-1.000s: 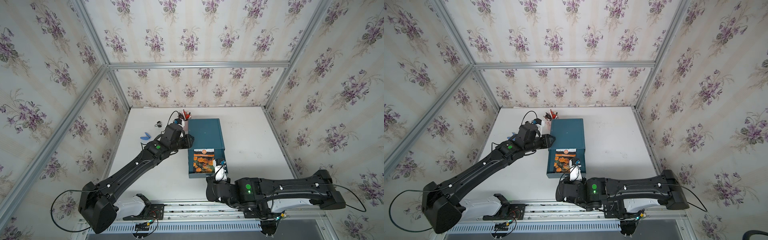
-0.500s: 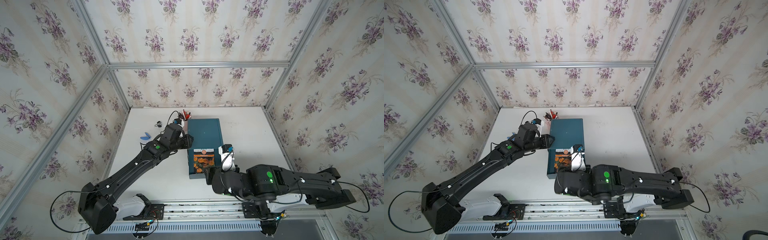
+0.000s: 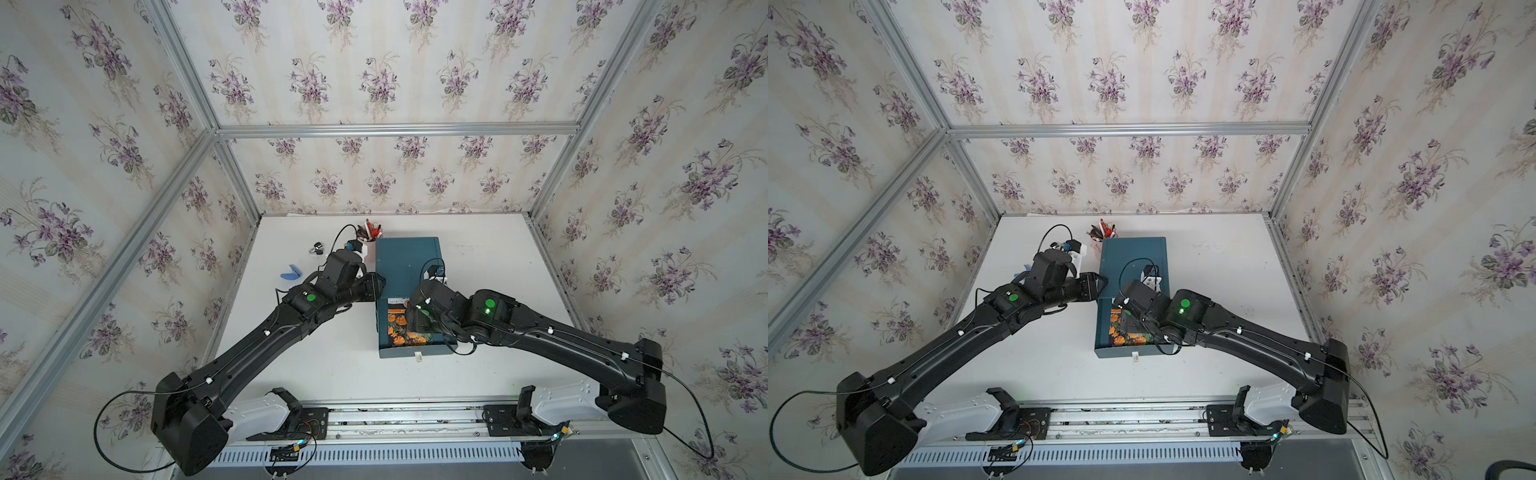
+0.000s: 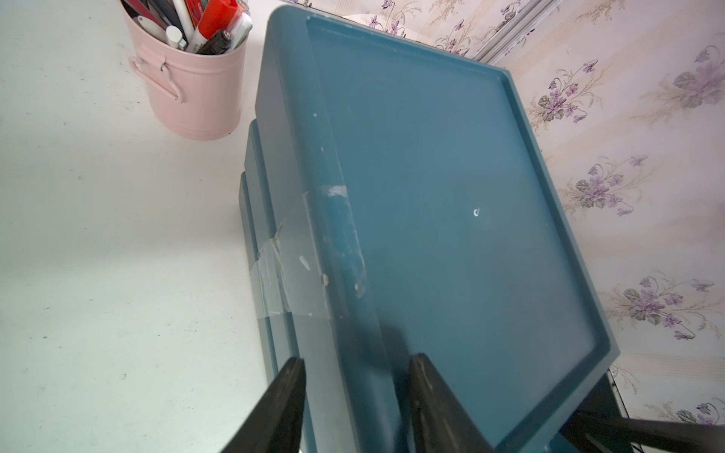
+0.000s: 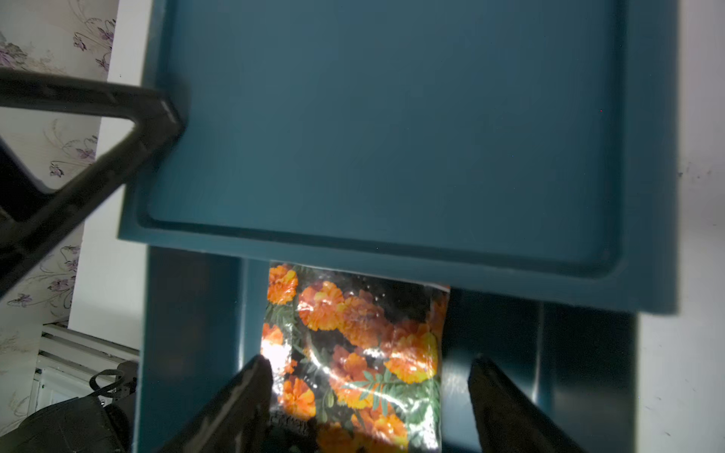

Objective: Take the seed bags out of the drawer
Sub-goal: Pick up the seed packet from the drawer.

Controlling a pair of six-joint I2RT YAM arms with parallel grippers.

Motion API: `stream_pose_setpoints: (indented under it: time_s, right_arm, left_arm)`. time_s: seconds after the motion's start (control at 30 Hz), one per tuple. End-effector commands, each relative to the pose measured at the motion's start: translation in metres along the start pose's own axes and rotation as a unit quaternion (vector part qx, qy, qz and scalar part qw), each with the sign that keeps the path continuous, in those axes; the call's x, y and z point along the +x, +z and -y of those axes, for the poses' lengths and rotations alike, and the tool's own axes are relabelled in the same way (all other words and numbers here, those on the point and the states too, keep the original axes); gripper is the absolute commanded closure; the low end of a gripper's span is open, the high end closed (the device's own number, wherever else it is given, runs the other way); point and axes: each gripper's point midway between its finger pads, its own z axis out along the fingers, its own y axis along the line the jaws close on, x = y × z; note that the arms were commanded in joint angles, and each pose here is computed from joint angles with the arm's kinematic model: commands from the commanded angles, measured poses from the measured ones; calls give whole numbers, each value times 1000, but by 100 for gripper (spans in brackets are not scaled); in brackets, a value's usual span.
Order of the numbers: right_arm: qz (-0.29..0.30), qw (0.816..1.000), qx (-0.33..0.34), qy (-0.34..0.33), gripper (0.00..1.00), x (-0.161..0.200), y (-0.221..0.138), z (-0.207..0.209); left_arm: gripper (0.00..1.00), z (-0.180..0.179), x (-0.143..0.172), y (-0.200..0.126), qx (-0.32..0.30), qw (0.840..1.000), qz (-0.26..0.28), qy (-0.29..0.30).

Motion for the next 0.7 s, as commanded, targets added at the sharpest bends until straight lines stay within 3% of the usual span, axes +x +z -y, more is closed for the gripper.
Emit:
stream_pose_setpoints:
  time_s: [0.0,0.37,0.57,0.67]
  right_arm:
    - [-5,1000,-22,1,18,-1,8,-5]
    - [-31,999,-16,22,20,13,45,4]
    - [-44,998,-45,29,31,18,51,-8]
    - [-45,997,-49,30,44,18,52,-10]
  left_arm:
    - [53,-33,47,0,-64,994,-93,8]
    - [54,-34,48,0,-68,993,-99,15]
    - [54,-36,52,2,-69,992,-103,17]
    - [54,-36,55,4,-65,992,-106,14]
